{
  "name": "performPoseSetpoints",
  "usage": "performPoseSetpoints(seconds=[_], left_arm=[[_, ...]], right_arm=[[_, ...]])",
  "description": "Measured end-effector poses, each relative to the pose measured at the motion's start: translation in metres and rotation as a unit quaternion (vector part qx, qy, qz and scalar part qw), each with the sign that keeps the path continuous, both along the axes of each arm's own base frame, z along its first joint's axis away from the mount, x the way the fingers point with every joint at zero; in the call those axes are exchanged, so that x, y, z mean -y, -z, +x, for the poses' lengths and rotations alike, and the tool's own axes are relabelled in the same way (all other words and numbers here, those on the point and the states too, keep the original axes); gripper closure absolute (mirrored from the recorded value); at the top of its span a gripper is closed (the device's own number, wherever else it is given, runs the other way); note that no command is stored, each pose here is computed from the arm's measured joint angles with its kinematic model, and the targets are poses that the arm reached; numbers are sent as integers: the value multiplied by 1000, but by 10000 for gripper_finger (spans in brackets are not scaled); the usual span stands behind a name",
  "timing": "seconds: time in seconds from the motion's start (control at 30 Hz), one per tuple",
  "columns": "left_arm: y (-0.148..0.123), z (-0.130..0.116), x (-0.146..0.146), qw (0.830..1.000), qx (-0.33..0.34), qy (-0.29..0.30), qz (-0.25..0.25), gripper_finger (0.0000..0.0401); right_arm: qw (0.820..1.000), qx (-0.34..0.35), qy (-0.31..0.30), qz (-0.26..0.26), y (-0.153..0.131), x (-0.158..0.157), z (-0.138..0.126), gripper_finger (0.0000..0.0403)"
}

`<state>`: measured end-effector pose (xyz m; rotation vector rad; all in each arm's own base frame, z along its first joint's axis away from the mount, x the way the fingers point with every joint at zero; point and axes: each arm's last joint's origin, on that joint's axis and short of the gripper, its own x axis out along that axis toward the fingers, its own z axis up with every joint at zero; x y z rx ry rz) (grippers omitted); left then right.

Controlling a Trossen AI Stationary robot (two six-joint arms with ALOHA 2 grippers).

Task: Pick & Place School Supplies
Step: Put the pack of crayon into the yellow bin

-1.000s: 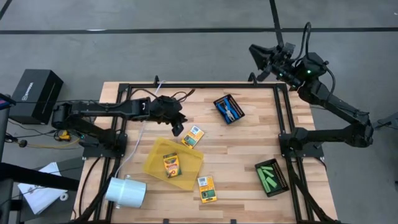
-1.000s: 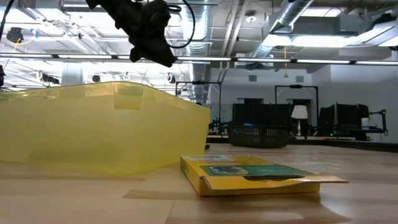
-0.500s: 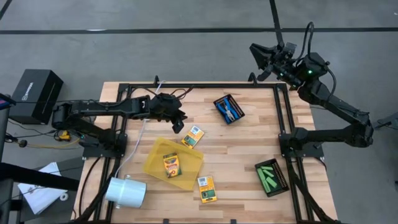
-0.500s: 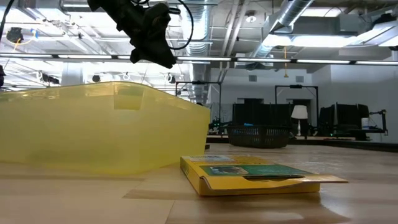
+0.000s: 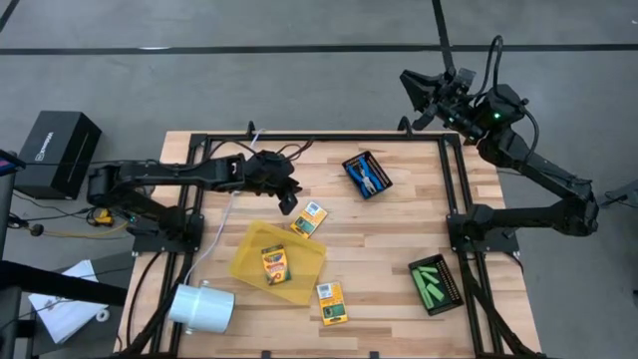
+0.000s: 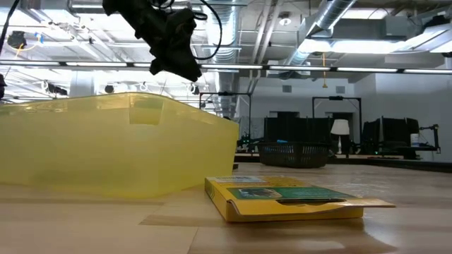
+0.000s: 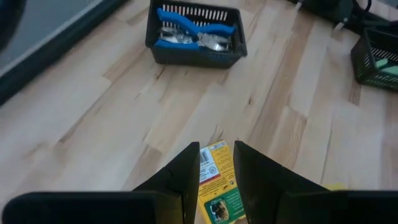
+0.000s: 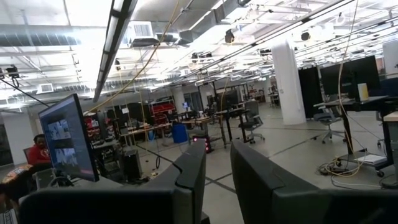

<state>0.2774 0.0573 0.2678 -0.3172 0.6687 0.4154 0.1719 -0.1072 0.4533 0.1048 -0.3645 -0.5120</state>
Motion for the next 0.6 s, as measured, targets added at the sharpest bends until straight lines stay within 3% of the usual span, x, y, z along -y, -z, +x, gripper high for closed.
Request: performPoseSetpoints(seconds=[0.3,0.47,0.6], left_arm=[[13,8,-1,1000,-20,3,-12,308],[13,7,-2,999,-35,16,28,308],[16,3,-8,998,-58,18,26,298]], right_arm=[[1000,0,0,0,0,0,0,335],[1000,0,0,0,0,0,0,335],[1000,0,0,0,0,0,0,335]])
